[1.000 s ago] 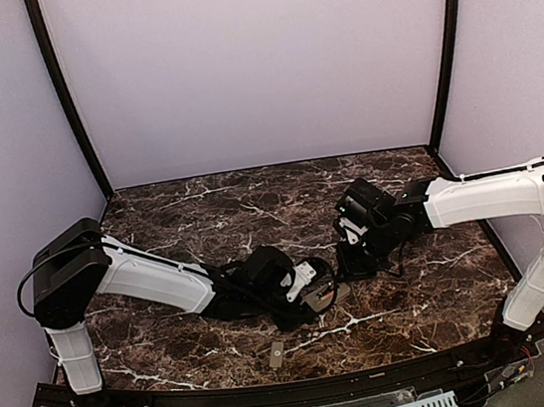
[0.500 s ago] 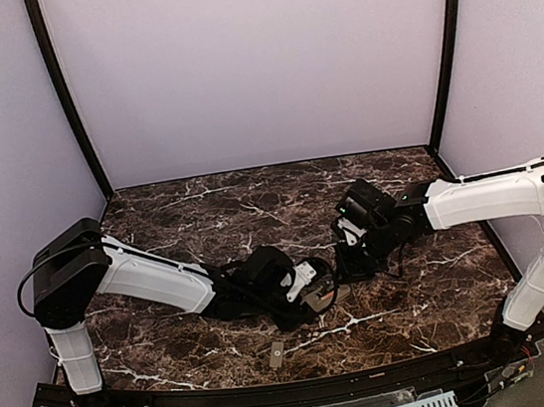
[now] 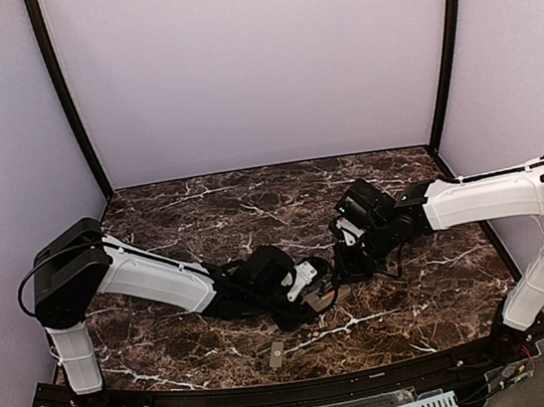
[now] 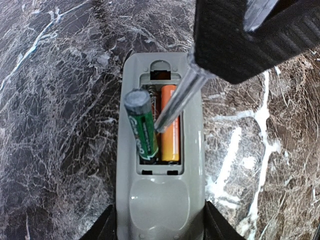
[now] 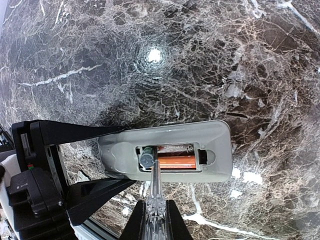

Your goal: Unload the batteries from the remote control

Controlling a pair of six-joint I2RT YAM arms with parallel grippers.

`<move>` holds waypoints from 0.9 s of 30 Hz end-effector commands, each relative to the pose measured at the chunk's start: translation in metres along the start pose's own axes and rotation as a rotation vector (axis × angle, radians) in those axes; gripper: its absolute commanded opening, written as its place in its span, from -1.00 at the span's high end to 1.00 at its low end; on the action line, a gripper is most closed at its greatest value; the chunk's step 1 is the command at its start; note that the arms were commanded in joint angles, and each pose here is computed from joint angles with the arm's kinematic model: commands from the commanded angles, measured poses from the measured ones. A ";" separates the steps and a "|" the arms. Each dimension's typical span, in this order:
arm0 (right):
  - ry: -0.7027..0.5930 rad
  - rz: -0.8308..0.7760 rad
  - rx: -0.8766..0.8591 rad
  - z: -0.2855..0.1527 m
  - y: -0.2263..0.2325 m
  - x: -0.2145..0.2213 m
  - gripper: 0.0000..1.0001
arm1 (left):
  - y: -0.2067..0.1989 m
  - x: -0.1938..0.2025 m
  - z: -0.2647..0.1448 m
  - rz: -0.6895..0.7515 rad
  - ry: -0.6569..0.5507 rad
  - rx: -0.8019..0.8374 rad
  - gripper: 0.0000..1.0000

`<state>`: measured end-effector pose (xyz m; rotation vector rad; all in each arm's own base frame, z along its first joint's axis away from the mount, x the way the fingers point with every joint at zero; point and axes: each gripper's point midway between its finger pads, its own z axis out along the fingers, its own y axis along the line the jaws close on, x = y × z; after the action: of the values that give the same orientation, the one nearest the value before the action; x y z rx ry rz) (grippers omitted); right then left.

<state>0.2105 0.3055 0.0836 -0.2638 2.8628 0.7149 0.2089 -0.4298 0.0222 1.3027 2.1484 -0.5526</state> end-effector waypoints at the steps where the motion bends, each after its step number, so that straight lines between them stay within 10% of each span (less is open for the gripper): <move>1: 0.005 -0.019 -0.024 0.005 0.006 0.001 1.00 | -0.007 0.009 0.003 0.014 0.040 0.022 0.99; 27: -0.034 -0.016 -0.096 -0.010 0.026 -0.008 1.00 | -0.009 0.011 0.003 0.009 0.046 0.035 0.99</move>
<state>0.2067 0.3066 0.0829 -0.2682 2.8808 0.7317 0.2088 -0.4299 0.0220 1.3070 2.1464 -0.5517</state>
